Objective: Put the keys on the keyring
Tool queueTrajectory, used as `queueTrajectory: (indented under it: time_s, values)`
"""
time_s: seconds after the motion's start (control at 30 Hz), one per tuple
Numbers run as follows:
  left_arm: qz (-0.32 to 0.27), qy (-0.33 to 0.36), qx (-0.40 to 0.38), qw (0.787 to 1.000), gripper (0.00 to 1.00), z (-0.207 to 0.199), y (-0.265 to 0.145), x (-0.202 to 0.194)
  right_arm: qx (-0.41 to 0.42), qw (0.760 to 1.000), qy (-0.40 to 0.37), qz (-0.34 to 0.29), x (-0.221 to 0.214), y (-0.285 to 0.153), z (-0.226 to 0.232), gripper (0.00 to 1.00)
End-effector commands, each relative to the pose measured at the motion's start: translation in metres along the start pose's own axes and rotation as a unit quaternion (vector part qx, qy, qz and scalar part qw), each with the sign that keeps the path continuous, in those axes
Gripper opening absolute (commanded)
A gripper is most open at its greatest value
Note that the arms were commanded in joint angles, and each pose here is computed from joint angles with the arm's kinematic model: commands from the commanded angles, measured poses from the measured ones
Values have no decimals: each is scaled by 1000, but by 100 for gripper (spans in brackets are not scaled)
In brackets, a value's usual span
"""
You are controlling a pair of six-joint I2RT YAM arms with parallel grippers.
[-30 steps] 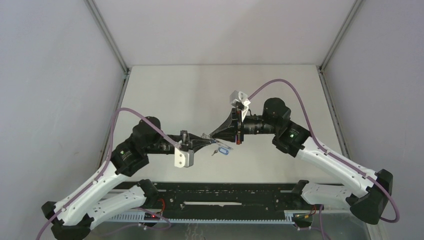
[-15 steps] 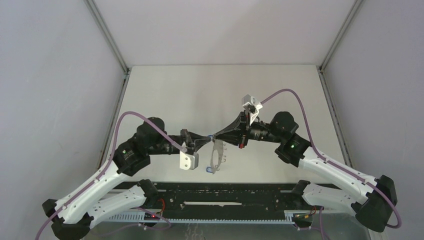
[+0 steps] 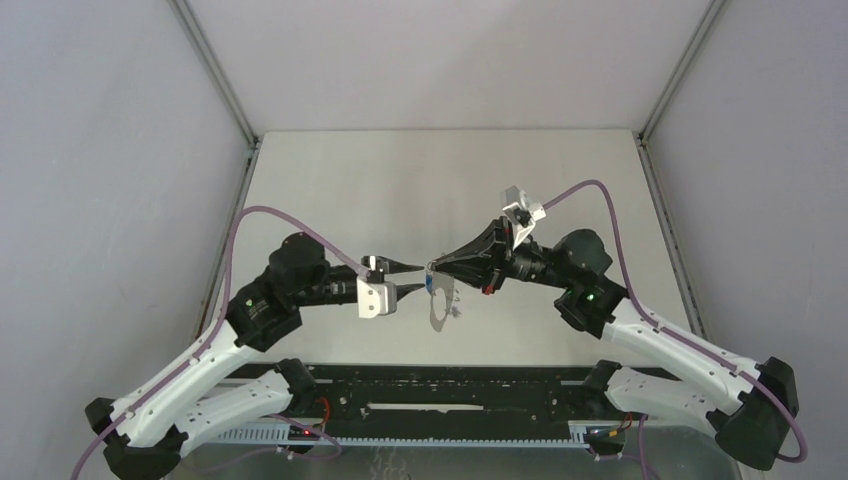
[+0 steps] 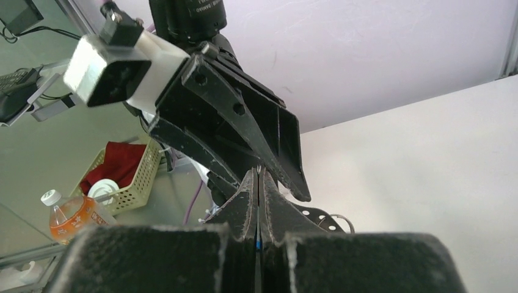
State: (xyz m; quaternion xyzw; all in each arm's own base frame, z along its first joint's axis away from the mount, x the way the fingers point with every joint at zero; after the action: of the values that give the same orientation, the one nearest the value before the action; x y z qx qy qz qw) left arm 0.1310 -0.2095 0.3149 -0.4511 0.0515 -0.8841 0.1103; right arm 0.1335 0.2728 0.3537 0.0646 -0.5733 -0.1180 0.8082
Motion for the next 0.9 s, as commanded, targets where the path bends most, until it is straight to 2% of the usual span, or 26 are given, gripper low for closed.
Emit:
queueTrajectory:
  time_s: [0.0, 0.13, 0.23, 0.33, 0.63, 0.77, 0.8, 0.87]
  values:
    - [-48, -27, 43, 998, 34, 17, 4, 18, 20, 999, -8, -23, 10, 4, 7, 0]
    - [-67, -37, 35, 996, 24, 12, 8, 18, 24, 999, -6, -22, 8, 5, 7, 0]
    - [-79, -42, 34, 995, 9, 11, 9, 20, 23, 1000, -5, -17, 6, 5, 6, 0]
    - [-90, -43, 25, 995, 1, 9, 8, 25, 22, 1000, -5, -13, 4, 6, 4, 0]
    - [-121, -42, 51, 991, 0, 23, 2, 43, 10, 1000, -8, 6, -6, 7, -1, 0]
    - [-106, -47, 42, 992, 0, 16, 2, 33, 7, 1000, -15, -1, -1, 5, -1, 0]
    - [-97, -44, 40, 994, 4, 14, 2, 28, 5, 1000, -17, -5, 2, 3, -1, 0]
    - [-71, -49, 39, 995, 19, 10, 1, 14, -1, 1000, -23, -12, 7, -1, -3, 0]
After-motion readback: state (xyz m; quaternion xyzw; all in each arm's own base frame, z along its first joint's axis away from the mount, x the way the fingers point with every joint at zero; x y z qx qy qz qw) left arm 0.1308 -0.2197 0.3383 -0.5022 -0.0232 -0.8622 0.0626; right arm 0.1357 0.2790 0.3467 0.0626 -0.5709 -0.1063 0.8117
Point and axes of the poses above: each gripper's point midway between its finger pads, its own y axis out along the fingers, its own z axis along the line the jaws close on, x = y × z, the point moved 5 cm from there along -y, back along the fingers, and after that the axes turned 3 degrees about y, right-handed, at the moved point
